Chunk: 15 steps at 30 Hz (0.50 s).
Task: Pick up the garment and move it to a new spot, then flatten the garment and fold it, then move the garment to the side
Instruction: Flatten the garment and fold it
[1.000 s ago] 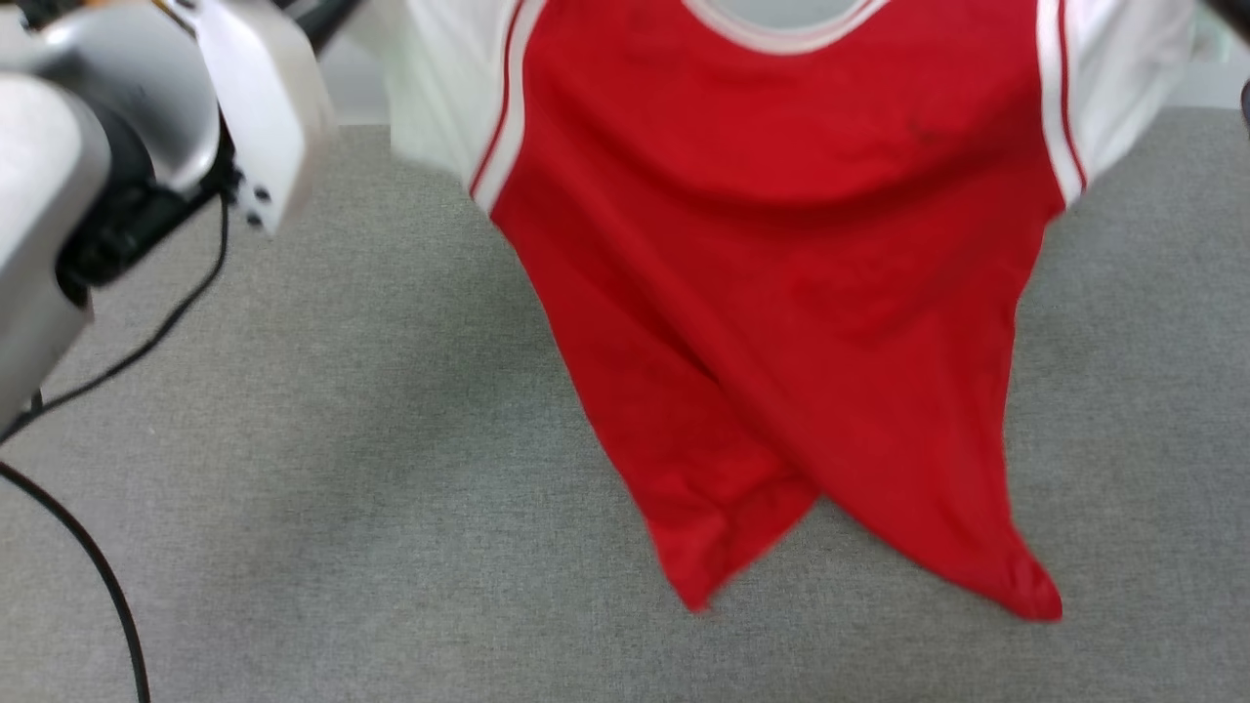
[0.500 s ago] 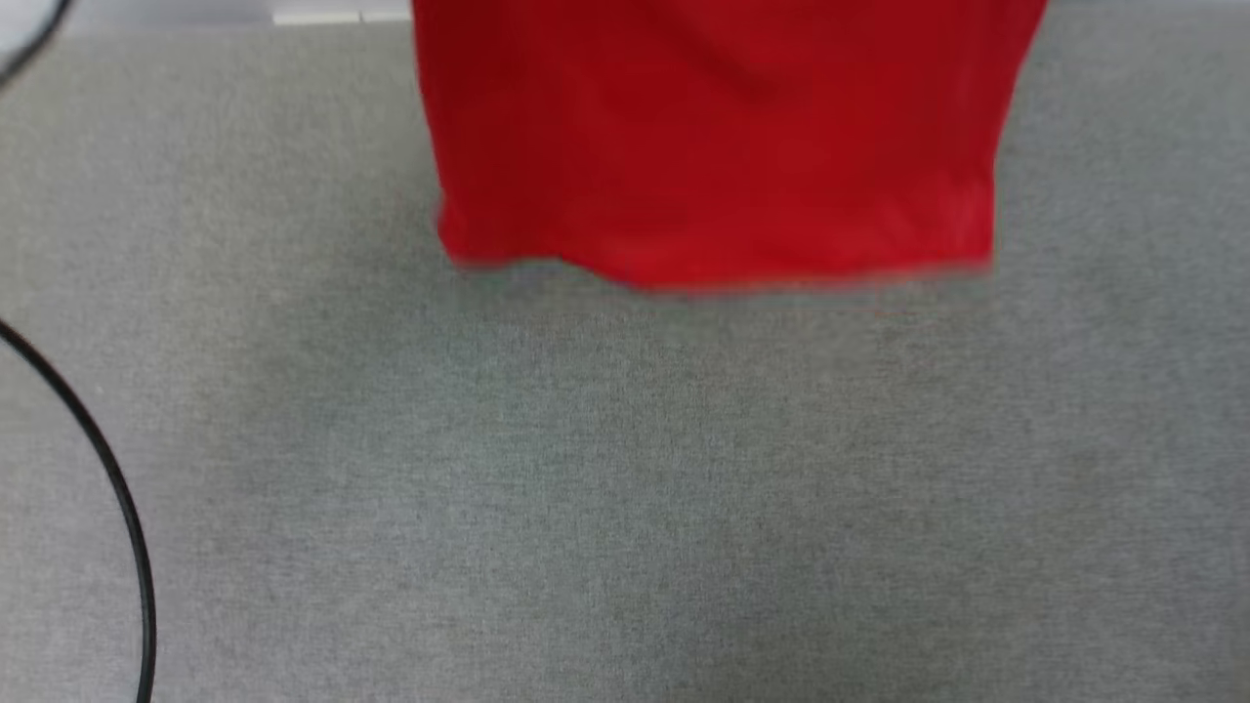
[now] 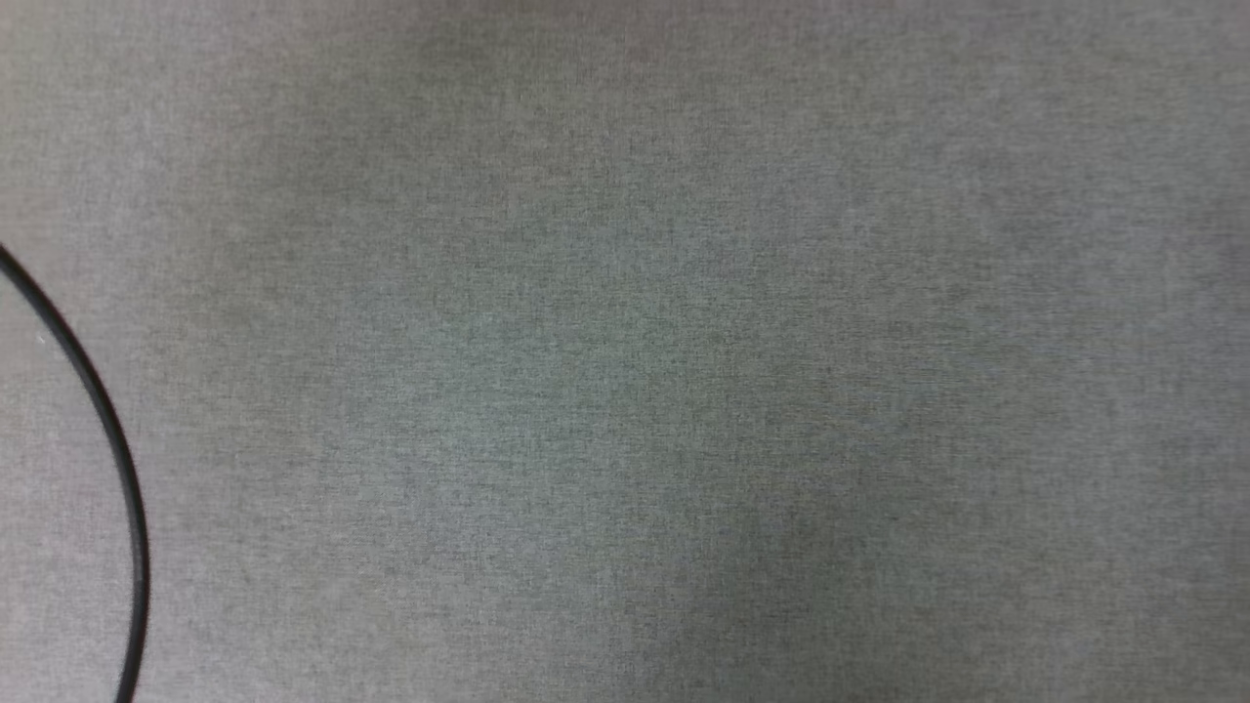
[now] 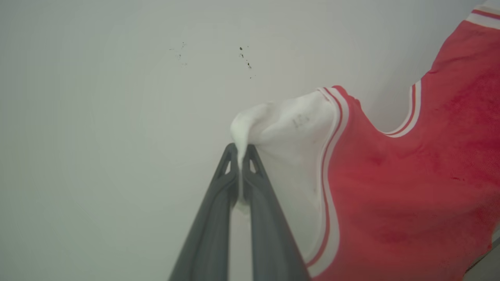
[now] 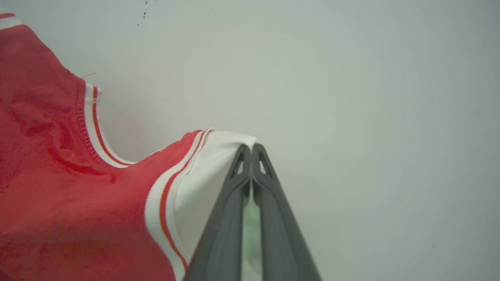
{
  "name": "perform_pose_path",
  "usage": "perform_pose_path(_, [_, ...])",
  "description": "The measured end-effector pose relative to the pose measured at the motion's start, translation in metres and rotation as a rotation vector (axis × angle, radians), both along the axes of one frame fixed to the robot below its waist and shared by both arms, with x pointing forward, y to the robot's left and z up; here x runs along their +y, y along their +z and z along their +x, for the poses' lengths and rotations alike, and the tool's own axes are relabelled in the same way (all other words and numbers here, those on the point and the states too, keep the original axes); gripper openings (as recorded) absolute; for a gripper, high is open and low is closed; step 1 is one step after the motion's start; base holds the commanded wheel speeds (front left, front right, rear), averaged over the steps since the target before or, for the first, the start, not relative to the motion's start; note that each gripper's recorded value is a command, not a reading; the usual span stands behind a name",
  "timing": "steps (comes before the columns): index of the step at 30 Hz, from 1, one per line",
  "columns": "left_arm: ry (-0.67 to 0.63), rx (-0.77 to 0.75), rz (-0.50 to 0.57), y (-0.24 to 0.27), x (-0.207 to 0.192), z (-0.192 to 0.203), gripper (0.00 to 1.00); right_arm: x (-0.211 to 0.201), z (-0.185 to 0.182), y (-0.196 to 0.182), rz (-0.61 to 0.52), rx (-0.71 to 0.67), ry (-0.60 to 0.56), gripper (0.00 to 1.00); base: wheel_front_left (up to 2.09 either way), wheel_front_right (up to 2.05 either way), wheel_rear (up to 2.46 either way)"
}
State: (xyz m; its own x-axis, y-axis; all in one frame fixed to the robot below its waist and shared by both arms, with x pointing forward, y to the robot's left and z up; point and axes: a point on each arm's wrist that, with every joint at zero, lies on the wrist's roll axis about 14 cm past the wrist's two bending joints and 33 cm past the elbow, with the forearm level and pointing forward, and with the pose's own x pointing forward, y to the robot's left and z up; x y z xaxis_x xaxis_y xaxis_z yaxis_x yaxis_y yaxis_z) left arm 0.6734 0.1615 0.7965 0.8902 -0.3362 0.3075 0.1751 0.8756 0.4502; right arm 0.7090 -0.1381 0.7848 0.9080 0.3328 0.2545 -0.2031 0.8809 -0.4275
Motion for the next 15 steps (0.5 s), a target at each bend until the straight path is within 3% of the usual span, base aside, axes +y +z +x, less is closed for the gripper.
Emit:
perform_pose_path(8, [0.009,0.116,-0.023,-0.067,0.012,0.015,0.00,0.019,0.014,-0.072,-0.044,0.115,0.030,0.00,0.00,0.00,0.00])
perform_pose_path(15, [-0.022,0.222,-0.057,-0.131,0.013,-0.003,0.00,0.032,-0.009,-0.142,-0.075,0.244,0.093,0.00,0.00,0.00,0.00])
